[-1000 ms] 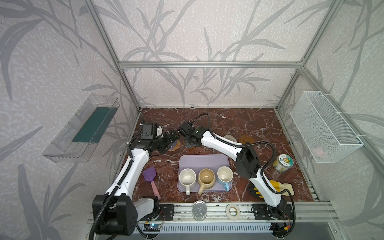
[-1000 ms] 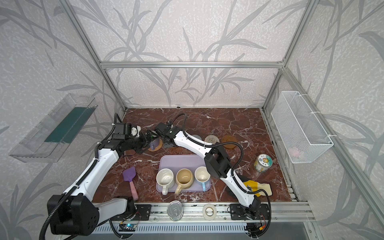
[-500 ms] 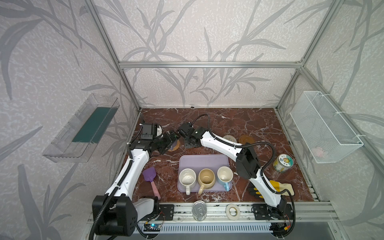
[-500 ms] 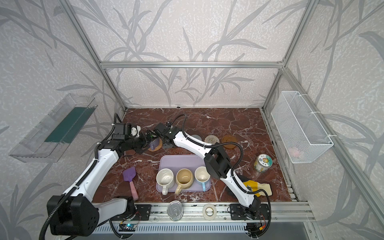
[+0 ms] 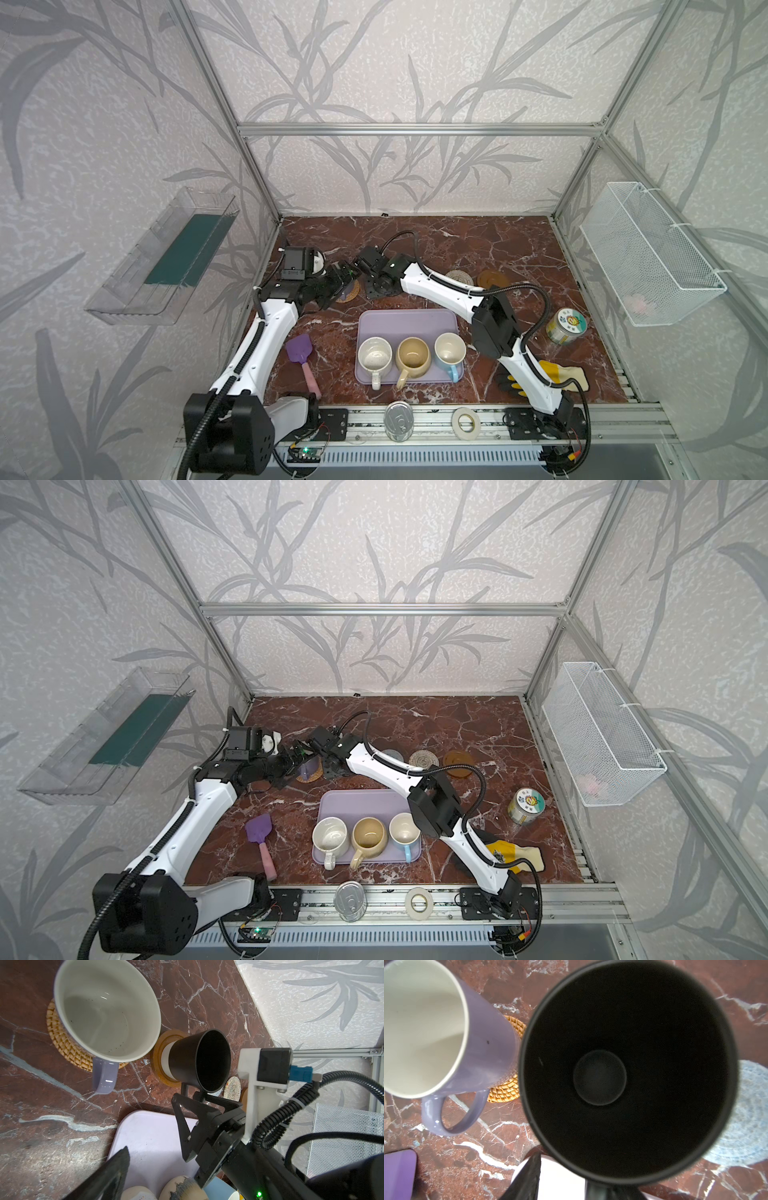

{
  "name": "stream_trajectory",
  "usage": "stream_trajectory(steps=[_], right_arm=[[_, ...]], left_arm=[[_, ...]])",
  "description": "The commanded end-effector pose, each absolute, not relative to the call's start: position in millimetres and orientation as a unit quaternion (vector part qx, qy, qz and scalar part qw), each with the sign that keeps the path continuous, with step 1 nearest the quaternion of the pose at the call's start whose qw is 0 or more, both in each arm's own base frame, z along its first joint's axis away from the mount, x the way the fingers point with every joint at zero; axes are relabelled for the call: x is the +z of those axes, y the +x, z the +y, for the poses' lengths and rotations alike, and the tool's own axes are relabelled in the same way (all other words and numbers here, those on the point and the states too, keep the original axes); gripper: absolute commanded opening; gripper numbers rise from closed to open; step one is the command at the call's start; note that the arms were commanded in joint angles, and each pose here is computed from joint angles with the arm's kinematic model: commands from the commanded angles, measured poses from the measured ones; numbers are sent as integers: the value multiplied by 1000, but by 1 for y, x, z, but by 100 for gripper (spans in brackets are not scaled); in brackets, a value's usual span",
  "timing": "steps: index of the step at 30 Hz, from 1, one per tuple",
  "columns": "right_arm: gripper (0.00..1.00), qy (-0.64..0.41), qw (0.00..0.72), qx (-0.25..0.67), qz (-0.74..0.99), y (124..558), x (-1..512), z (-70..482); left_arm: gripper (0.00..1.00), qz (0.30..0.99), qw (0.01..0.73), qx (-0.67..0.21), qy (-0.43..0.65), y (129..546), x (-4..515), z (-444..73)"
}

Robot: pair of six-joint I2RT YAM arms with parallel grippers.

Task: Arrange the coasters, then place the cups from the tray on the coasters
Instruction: 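Lower black mug onto wooden coaster beside lavender mug with right gripper, then open right gripper and withdraw while left gripper moves over white speckled mug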

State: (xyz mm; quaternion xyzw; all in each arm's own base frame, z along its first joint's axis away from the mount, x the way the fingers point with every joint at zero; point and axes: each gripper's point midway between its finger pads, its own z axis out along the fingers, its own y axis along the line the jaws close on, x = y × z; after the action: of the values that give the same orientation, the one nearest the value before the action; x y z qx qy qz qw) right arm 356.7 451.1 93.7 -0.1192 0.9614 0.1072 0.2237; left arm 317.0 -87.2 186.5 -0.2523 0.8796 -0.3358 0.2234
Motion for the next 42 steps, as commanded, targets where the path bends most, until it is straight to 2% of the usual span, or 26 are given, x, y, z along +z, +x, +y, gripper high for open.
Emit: stream_trajectory(steps=[1,6,7,10,12,21,26,34,36,42], right_arm=[[50,-123,228,115,959,354,99,454],[50,-128,239,124,955,352,112,451],[54,-129,243,123,954,351,115,449],[79,-144,260,123,947,350,129,442],[87,-154,267,127,943,347,140,439],[95,-184,291,140,928,328,173,414],[99,-210,300,157,917,313,187,402],[99,-250,326,217,885,290,217,395],[99,-246,345,234,875,285,224,390],[99,-235,342,243,877,272,220,373]], left_arm=[[95,883,208,-334,-256,308,180,-87],[95,888,214,-316,-256,300,181,-81],[95,890,211,-313,-256,298,181,-81],[98,898,198,-298,-257,289,179,-79],[99,907,190,-280,-251,281,179,-77],[99,935,175,-216,-221,243,182,-74],[99,953,165,-189,-170,218,179,-90],[99,965,135,-169,-147,188,162,-94],[99,972,119,-139,-145,177,157,-91],[99,978,109,-122,-126,157,145,-103]])
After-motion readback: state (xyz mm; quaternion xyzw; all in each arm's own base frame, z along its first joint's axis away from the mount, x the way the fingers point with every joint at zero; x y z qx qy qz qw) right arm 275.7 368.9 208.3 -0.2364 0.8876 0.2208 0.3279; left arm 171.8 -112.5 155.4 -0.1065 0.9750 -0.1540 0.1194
